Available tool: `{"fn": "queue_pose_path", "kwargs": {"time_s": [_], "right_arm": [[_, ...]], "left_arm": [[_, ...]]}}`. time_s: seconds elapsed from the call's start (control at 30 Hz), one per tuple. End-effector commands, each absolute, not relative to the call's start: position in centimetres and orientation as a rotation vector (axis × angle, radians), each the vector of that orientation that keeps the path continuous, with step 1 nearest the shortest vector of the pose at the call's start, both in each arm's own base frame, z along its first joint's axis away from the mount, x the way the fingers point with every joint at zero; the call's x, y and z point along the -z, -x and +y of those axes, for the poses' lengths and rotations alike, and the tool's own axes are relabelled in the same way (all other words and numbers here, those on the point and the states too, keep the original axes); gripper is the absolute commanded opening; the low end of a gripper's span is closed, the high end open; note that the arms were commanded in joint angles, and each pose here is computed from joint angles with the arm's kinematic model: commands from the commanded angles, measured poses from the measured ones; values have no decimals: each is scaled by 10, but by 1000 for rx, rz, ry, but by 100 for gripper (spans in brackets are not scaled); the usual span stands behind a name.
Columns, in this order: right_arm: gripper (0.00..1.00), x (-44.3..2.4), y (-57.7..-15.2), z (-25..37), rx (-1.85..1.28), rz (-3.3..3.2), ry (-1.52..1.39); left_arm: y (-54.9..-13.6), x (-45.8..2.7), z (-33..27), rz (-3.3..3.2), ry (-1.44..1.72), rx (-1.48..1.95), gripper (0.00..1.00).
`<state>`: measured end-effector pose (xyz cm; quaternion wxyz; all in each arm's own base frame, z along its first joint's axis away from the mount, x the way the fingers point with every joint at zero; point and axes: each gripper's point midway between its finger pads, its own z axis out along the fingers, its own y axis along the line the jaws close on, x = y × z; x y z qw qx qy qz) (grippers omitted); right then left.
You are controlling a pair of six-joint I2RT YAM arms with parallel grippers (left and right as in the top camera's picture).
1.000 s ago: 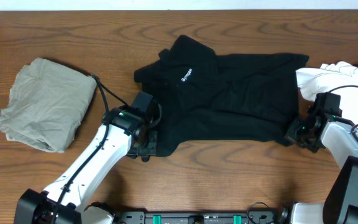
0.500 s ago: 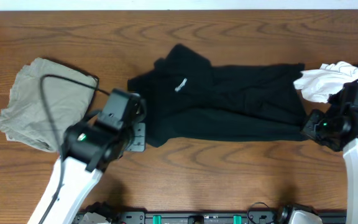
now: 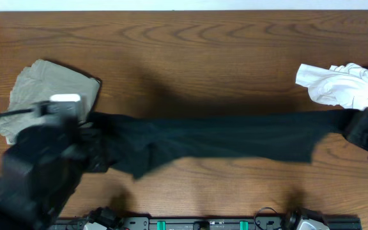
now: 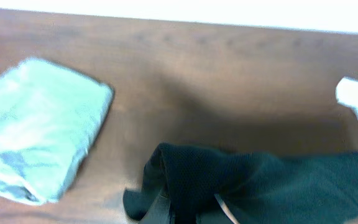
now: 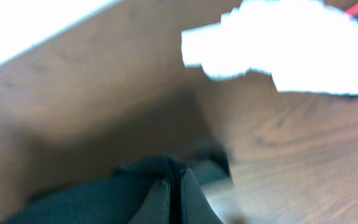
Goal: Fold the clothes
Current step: 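Lift the hem with both grippers and fold it up toward the collar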
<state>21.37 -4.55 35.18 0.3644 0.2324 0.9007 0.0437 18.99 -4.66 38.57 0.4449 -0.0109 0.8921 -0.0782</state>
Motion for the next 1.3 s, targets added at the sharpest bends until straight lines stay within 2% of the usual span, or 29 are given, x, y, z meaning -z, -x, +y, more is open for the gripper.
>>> {"fn": "queue_pose_path", "kwargs": {"time_s": [0.0,0.23,0.43,0.63,0.9,1.0,1.07,1.27], "right_arm": [[1,-394,-198,-44,-77,2208,-557],[1,-441,-184,-46,-52,2056,-567],[1,-434,-214,-59,-37,2091,-597],[1,-385,-288,-78,-73,2279,-645],[1,-325,-427,-85,-259,2316,-531],[1,-338,-449,-80,-288,2242,-470],[1,-366,-452,-81,-269,2167,-442],[1,-428,-432,-90,-193,2053,-442]], "left_arm": [[-180,-419,-35,2116,44,185,6],[-165,-447,-28,2039,56,219,6],[-185,-448,-37,2049,19,191,6],[-246,-427,-65,2147,-68,110,6],[-402,-374,-93,2196,-122,5,6],[-440,-376,-95,2180,-121,96,6],[-453,-398,-90,2130,-115,150,6],[-443,-485,-65,1917,-120,104,6]]}}
